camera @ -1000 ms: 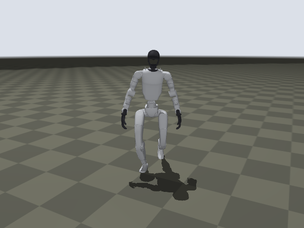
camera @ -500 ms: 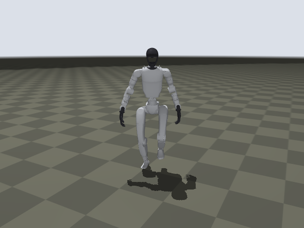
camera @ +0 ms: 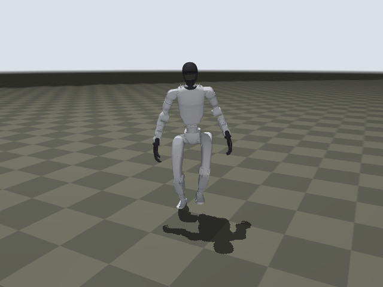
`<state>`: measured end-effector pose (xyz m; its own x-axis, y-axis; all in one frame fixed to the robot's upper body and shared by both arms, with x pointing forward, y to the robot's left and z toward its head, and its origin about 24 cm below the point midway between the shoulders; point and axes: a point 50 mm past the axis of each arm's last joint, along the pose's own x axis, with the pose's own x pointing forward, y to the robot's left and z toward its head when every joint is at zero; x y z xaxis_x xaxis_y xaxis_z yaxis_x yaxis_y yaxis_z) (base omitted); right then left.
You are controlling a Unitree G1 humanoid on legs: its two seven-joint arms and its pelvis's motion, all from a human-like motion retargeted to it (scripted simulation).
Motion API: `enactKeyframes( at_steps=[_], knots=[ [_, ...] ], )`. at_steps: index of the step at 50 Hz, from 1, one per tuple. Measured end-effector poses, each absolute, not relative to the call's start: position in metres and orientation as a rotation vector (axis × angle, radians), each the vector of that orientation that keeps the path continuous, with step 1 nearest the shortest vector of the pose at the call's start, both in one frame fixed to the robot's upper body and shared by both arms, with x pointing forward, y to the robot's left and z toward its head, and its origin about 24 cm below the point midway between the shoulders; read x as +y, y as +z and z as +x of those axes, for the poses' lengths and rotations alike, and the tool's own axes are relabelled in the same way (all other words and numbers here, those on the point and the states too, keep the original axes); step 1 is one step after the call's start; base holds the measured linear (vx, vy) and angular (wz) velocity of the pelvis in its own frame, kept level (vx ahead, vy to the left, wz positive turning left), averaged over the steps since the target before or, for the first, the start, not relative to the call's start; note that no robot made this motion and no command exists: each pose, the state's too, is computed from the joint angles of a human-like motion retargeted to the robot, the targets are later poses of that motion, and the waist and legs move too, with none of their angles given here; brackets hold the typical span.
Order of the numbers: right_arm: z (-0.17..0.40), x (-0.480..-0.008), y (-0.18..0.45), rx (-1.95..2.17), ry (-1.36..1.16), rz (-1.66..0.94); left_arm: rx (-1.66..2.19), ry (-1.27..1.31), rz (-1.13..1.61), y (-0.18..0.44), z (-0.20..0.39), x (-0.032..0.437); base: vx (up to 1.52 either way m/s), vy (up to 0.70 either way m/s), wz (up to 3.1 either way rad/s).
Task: Walk
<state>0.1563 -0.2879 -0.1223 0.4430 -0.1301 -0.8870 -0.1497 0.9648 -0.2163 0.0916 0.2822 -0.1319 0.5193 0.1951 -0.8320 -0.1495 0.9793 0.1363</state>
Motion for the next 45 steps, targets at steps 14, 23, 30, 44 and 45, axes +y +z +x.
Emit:
enactKeyframes(
  at_steps=[14,23,30,44,45],
  knots=[
    [0.223,-0.254,-0.095,0.858,0.101,-0.310,0.724,0.181,0.225,-0.089,0.165,0.296,0.17,0.01,0.17],
    [0.229,-0.238,-0.093,0.781,0.141,-0.330,0.565,0.074,0.370,-0.061,0.195,0.286,0.26,-0.05,0.30],
    [0.208,-0.240,-0.106,0.855,0.188,-0.360,0.571,0.083,0.386,-0.061,0.191,0.289,0.24,-0.02,0.13],
    [0.158,-0.262,-0.128,1.058,0.202,-0.325,0.816,0.143,0.300,-0.101,0.146,0.297,0.18,0.01,0.15],
    [0.153,-0.263,-0.130,1.071,0.196,-0.319,0.828,0.140,0.301,-0.103,0.143,0.296,0.15,-0.01,0.15]
  ],
)
